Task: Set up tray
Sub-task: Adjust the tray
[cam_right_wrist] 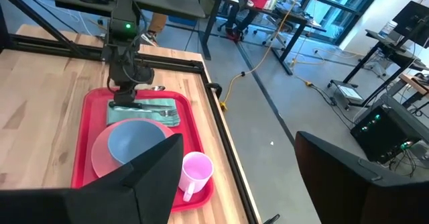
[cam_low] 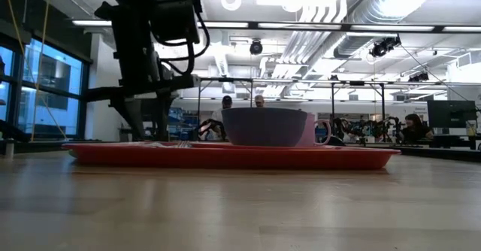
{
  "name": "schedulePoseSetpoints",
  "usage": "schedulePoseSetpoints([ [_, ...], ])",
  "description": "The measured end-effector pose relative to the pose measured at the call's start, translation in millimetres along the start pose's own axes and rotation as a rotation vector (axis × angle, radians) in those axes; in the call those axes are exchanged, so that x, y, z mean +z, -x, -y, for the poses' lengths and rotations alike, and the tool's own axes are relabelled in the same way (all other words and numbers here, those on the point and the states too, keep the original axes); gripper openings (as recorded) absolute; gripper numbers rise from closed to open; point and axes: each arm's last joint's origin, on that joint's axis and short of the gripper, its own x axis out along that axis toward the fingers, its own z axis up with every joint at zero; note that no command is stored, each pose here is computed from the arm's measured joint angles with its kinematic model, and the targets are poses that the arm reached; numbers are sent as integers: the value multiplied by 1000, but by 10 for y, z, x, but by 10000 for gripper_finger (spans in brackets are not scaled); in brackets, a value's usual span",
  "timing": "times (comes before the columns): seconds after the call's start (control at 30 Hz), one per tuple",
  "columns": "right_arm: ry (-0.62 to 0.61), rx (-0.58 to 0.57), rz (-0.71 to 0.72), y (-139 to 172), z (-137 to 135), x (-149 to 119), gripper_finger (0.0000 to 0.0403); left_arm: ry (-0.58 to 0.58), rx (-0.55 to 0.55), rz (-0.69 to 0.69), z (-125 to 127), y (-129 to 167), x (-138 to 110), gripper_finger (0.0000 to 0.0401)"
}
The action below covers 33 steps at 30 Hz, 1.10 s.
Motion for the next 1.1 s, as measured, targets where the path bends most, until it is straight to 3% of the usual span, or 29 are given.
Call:
schedulePoseSetpoints([
  [0.2, -1, 0, 0, -1, 0, 1, 266, -46, 59, 48, 65, 158, 100, 195],
  [0.6, -29, 0, 0, -1, 0, 1, 266, -165, 395, 50, 11, 814, 395, 195],
  [0.77, -37, 3, 0, -1, -1, 0, 266, -151, 463, 37, -66, 803, 392, 195],
  [1.1, -45, 10, -13, -3, -6, -12, 266, -156, 448, 5, -144, 548, 323, 196],
])
